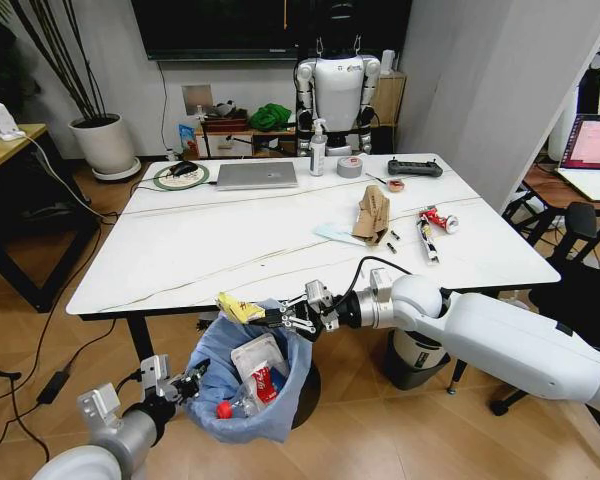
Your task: Pick up the trash bin and place the trash from the table into it.
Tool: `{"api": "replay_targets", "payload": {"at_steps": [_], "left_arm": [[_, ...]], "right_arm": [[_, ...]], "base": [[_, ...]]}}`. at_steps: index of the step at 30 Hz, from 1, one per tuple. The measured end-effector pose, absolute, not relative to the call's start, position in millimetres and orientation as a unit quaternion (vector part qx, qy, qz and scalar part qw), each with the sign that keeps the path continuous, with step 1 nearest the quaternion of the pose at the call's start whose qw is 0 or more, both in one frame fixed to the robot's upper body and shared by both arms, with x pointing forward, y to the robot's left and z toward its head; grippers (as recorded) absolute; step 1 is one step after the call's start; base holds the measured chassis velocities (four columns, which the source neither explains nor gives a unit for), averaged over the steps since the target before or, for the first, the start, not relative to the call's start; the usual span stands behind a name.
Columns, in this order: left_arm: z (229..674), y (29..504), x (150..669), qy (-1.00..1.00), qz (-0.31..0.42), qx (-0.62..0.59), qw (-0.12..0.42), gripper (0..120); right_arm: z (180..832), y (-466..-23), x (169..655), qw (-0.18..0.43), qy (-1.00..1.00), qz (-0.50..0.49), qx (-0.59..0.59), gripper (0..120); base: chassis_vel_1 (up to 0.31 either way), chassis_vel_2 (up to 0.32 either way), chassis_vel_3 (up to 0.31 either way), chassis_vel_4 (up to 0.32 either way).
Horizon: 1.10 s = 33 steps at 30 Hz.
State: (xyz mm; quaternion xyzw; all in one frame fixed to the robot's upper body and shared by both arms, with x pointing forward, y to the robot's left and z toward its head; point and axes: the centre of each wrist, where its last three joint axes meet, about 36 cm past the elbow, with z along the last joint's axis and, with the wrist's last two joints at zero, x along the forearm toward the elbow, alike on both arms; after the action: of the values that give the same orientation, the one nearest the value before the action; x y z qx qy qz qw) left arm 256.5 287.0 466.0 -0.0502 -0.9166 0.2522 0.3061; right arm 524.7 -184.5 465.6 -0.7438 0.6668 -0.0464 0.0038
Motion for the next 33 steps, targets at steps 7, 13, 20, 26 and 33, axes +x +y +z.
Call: {"api": "replay_targets", "payload": {"at_steps": [7, 13, 20, 26, 33], "left_arm": [[467, 288, 257, -0.917, 0.250, -0.051, 0.306, 0], [467, 289, 259, -0.917, 0.250, -0.050, 0.306, 0], [466, 289, 259, -0.917, 0.251, -0.048, 0.306, 0], [467, 288, 259, -0.917, 0.252, -0.048, 0.305, 0], [466, 288, 256, -0.917, 0.252, -0.045, 0.307, 0]], "right_arm": [[462, -188, 525, 0.005, 0.666, -0.051, -0.744, 0], [460, -193, 526, 0.009, 0.666, -0.054, -0.744, 22], [462, -198, 525, 0.014, 0.668, -0.053, -0.742, 46], [463, -199, 523, 0.015, 0.667, -0.053, -0.743, 51], [467, -199, 524, 0.026, 0.689, -0.045, -0.723, 55]], "base": [[0.000, 0.000, 0.000, 0.000], [0.000, 0.000, 0.000, 0.000], [0.000, 0.000, 0.000, 0.000], [0.000, 0.000, 0.000, 0.000], [0.000, 0.000, 0.000, 0.000]]}}
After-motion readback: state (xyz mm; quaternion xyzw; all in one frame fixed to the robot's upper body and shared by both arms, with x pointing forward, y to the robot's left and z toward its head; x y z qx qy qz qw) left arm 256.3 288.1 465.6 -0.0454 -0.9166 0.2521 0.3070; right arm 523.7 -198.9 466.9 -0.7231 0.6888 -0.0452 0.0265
